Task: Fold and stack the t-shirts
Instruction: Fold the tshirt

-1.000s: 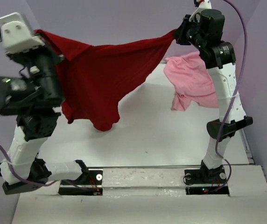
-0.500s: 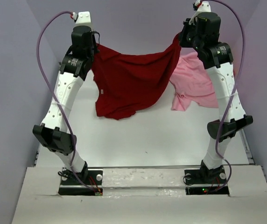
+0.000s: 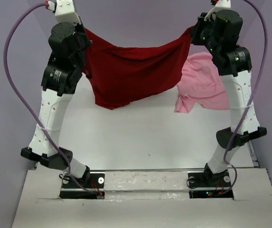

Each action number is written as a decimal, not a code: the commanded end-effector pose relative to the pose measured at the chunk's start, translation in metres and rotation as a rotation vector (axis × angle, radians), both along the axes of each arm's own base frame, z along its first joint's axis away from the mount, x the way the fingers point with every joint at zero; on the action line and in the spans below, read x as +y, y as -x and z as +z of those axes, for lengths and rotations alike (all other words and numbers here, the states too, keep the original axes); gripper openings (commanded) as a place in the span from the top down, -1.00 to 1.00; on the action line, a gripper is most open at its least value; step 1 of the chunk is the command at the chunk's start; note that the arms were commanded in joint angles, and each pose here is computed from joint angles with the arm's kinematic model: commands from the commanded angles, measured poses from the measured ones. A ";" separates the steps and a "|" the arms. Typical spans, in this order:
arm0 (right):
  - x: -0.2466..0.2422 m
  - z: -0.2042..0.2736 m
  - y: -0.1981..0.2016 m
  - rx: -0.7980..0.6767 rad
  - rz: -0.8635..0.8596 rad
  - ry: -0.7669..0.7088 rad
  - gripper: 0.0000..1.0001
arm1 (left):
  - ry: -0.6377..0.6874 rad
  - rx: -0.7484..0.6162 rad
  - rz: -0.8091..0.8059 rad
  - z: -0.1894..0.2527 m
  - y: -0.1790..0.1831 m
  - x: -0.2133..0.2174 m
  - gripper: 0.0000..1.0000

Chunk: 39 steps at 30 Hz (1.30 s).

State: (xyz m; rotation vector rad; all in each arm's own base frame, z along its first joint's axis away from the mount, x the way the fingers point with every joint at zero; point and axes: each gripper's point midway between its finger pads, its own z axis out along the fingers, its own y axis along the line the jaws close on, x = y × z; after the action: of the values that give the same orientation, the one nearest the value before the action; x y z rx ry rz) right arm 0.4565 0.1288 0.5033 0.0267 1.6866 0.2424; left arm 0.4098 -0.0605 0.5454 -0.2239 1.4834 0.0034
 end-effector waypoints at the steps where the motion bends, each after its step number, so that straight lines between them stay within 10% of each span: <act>1: -0.009 0.089 0.058 -0.246 0.010 -0.043 1.00 | -0.038 -0.155 0.053 0.064 0.076 0.000 1.00; 20: -0.065 0.124 0.215 -0.354 -0.047 -0.056 1.00 | 0.161 -0.249 -0.153 0.083 0.218 0.043 1.00; 26: -0.045 0.115 0.175 -0.317 -0.064 -0.014 1.00 | 0.105 -0.177 -0.154 0.068 0.174 0.007 1.00; 39: 0.013 -0.005 -0.039 -0.038 -0.080 0.017 1.00 | 0.001 0.022 -0.116 -0.007 -0.025 -0.034 1.00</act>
State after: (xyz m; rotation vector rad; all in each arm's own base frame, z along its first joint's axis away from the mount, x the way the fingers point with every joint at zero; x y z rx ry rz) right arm 0.4820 0.1671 0.4876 0.0032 1.6709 0.0979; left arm 0.4289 -0.0925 0.5077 -0.1485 1.6002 0.0214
